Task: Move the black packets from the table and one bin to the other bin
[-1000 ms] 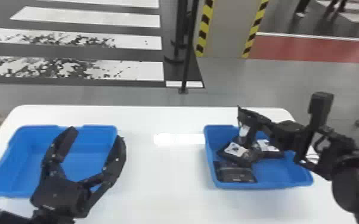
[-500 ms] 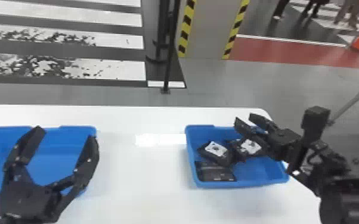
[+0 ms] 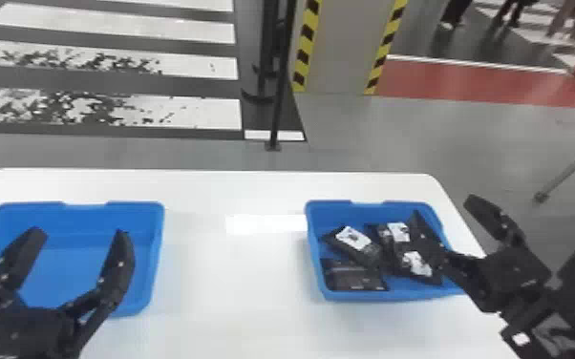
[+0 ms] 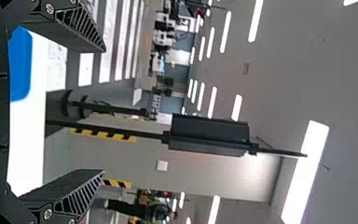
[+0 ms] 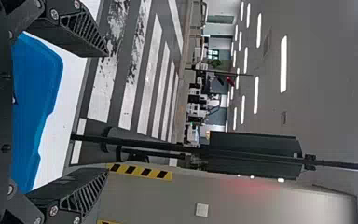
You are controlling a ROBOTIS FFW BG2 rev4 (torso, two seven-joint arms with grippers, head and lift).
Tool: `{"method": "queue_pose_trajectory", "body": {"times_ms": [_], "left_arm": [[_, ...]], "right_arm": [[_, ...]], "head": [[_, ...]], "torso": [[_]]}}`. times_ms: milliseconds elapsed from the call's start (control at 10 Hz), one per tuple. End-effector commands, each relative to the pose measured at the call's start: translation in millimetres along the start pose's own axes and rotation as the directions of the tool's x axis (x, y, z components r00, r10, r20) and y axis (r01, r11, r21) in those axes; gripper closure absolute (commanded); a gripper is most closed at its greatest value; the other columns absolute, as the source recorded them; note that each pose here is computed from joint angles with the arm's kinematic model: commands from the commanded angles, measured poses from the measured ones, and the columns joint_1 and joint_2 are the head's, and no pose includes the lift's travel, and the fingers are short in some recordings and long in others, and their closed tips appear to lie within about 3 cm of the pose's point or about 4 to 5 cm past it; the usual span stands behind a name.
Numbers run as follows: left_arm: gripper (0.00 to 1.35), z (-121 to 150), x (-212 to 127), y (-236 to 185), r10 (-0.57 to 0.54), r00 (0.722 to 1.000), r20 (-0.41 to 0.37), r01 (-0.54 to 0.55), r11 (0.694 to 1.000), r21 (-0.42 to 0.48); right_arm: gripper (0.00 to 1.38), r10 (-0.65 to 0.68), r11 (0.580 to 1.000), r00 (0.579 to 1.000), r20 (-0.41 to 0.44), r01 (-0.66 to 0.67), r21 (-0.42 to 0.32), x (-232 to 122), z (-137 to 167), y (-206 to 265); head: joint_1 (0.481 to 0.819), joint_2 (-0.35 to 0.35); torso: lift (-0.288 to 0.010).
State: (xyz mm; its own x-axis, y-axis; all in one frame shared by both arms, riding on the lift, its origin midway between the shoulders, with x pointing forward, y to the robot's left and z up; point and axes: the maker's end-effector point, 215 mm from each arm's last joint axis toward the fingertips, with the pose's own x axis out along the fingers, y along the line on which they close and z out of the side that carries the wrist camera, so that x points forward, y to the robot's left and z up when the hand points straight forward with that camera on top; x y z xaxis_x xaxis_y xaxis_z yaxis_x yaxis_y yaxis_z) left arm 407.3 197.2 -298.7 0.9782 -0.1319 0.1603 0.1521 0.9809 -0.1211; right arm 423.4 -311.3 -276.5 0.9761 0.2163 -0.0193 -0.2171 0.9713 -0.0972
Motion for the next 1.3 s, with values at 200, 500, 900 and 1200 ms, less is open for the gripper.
{"method": "queue_pose_trajectory", "body": {"times_ms": [200,500,900,1200], "left_arm": [[0.11,-8,-20,36,0.145,0.984,-0.103,-0.135,0.986,0.094],[0.11,2,-33,56,0.197,0.978,-0.069,-0.184,0.971,0.152],[0.12,5,-31,48,0.185,0.981,-0.059,-0.176,0.975,0.134],[0.12,5,-30,47,0.183,0.981,-0.056,-0.175,0.976,0.133]], "right_arm": [[0.15,-0.005,1.000,0.999,-0.044,0.004,-0.012,-21,-7,22],[0.15,-0.027,0.999,0.999,-0.040,0.025,-0.046,-27,0,23],[0.15,-0.035,0.999,0.999,-0.037,0.035,-0.020,-28,0,23],[0.15,-0.038,0.999,0.998,-0.043,0.038,-0.008,-28,-6,22]], "head": [[0.695,-0.111],[0.695,-0.057],[0.695,-0.065],[0.695,-0.071]], "torso": [[-0.110],[-0.110],[-0.110],[-0.110]]}}
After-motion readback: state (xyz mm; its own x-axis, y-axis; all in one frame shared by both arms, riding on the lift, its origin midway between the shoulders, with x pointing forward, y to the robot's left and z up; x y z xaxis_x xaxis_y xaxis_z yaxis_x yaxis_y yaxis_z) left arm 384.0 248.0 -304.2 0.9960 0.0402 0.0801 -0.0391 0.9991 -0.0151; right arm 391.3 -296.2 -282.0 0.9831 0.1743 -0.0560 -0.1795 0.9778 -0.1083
